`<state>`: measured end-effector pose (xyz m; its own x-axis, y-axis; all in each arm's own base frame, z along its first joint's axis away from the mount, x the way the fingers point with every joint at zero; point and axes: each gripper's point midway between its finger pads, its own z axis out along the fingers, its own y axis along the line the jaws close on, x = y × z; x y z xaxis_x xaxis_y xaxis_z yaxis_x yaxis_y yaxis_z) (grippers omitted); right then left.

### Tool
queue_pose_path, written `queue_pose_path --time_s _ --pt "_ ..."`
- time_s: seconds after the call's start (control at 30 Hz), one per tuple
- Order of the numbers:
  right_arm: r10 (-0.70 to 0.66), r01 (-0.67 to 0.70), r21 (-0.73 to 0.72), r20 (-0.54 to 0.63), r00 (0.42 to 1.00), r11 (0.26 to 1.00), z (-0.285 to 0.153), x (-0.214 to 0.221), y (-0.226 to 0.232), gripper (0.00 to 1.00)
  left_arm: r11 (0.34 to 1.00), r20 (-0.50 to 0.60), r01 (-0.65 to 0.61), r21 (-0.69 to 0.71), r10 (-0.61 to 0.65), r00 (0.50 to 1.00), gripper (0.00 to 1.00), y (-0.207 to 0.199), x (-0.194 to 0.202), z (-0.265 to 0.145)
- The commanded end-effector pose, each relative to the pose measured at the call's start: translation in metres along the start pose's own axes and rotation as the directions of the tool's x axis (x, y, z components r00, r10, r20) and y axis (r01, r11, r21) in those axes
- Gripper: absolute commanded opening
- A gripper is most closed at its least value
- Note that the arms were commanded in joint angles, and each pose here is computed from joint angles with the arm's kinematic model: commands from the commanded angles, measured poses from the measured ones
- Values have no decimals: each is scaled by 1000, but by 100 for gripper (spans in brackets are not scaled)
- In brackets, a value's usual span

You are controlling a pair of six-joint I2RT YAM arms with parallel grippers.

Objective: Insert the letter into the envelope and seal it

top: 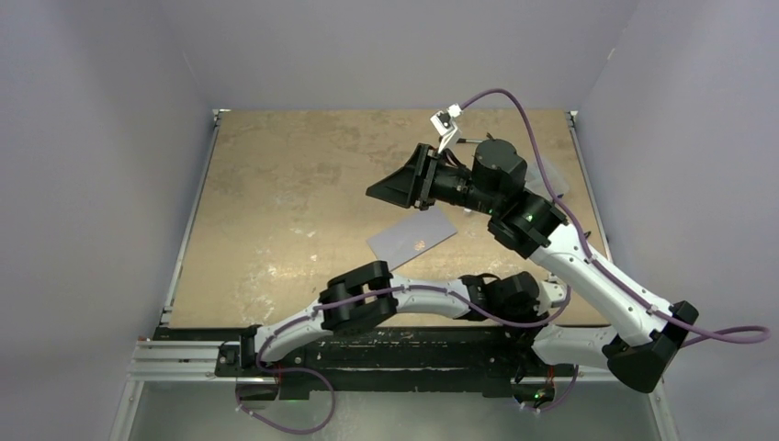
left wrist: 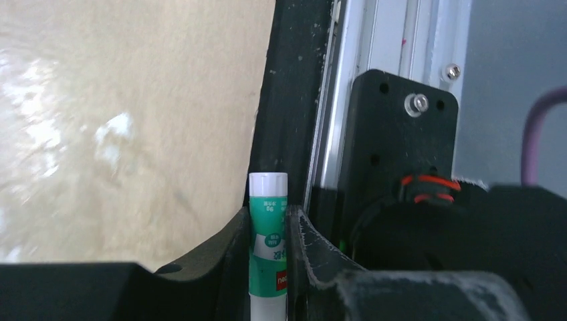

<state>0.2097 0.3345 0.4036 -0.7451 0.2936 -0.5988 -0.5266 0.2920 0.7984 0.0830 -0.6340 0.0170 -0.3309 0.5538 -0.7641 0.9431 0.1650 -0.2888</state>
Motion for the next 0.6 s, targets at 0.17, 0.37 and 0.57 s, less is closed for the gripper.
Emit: queue_pose_path --time_s 0.17,0.37,0.57 --pt "8 -7 -17 80 997 1000 0 -18 5 50 990 66 70 -126 -62 996 0 59 -43 -61" --pt "12 -11 -8 77 997 1000 1 -17 2 50 981 79 114 -157 -102 992 0 74 -39 -72" --pt "-17 12 63 70 997 998 1 -13 -16 52 954 87 201 -222 -186 979 0 100 -24 -97"
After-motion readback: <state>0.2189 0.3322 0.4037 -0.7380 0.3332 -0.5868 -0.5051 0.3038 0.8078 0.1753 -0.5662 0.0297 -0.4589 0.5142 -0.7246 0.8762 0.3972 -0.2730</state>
